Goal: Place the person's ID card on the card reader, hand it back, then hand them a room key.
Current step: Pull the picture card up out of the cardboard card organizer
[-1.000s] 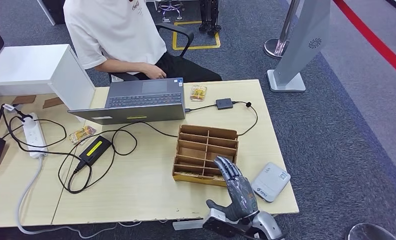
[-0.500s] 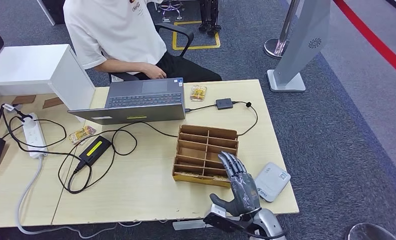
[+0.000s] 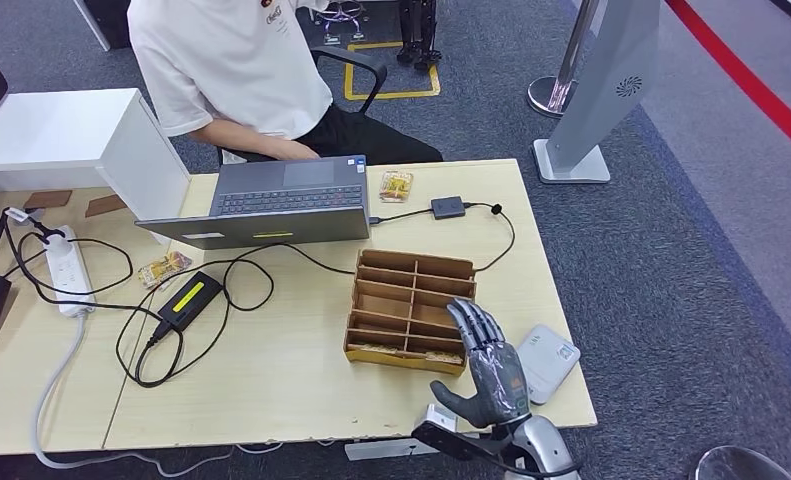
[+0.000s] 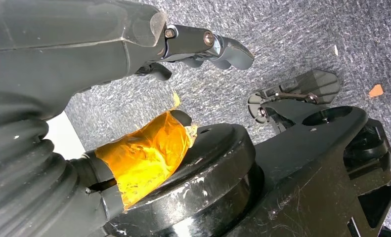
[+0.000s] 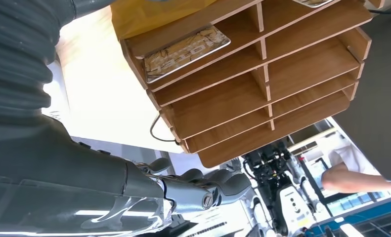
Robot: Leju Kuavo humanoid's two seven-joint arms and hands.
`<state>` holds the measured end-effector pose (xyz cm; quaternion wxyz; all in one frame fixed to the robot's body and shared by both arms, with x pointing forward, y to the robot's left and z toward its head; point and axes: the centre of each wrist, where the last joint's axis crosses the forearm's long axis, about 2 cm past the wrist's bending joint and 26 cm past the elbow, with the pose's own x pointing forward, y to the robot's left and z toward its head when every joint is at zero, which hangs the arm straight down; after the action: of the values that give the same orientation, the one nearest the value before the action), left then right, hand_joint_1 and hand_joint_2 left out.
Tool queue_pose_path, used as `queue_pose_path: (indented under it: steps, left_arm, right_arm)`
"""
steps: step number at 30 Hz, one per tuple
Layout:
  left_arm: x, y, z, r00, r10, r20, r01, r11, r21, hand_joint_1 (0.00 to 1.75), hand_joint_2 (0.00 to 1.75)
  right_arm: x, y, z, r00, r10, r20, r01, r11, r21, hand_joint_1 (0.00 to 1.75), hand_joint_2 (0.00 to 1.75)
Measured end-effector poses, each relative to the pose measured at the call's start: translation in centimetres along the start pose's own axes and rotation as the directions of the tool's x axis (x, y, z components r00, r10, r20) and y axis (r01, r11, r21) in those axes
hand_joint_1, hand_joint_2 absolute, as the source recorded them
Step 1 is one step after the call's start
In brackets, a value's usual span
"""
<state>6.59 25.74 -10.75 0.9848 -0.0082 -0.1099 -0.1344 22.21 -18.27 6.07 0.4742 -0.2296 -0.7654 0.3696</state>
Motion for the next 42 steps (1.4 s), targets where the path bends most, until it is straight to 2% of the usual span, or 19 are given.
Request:
queue_pose_path:
  steps: [42]
  left_arm:
    - [0.4, -0.1, 0.0, 1.0, -0.019, -0.003, 0.019, 1.0, -0.001, 0.0, 1.75]
  right_arm:
    - [0.6, 2.2, 0.8, 0.999, -0.037, -0.007, 0.038, 0.997, 0.074, 0.0, 1.75]
